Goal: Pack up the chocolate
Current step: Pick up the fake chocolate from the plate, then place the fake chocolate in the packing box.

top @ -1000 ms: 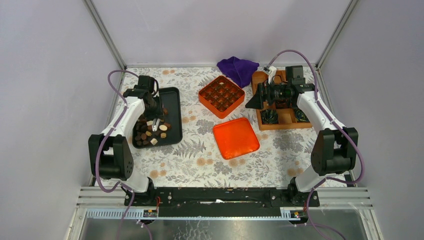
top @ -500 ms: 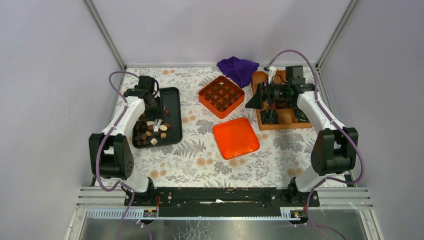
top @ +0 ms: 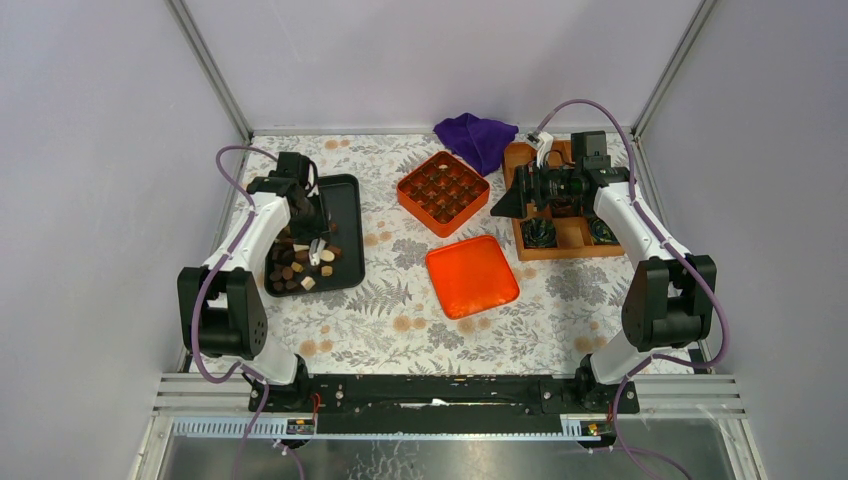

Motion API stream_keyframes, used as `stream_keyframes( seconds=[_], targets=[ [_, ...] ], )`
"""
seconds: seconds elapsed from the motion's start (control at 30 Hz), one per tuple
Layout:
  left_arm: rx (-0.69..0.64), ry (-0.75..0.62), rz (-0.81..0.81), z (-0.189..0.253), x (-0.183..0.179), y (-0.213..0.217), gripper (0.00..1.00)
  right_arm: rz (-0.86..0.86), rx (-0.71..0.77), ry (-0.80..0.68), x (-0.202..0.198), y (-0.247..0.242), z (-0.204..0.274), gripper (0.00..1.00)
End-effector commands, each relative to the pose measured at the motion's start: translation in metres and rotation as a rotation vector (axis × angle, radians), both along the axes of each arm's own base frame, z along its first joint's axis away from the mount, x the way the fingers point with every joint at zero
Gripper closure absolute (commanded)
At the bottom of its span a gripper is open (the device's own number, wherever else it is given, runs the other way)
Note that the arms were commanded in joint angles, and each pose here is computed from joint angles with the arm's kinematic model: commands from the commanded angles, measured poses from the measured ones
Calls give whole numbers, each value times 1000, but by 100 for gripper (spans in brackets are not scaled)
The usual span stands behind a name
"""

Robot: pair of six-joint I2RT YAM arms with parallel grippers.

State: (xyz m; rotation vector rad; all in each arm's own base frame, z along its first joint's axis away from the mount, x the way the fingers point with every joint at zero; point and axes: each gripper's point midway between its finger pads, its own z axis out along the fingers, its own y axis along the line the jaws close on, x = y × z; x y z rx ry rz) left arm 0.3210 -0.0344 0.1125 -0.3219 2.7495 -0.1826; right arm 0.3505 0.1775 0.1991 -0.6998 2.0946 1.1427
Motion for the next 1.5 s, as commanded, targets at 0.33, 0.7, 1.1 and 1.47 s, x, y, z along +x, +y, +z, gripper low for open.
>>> stream_keyframes(
  seconds=[0.33, 0.7, 1.1, 1.47],
  targets=[
    [-74, 3, 17, 4, -4, -11, 58, 17, 30, -43, 5, 2, 12, 0],
    [-68, -28, -2, 14, -1, -10, 100, 18, 32, -44, 4, 3, 13, 0],
    [-304, -169, -160, 53, 10, -59, 100, 19, 38, -36, 5, 3, 12, 0],
    [-501, -366, -277, 107, 46, -129, 100, 19, 40, -33, 5, 3, 11, 0]
  ],
)
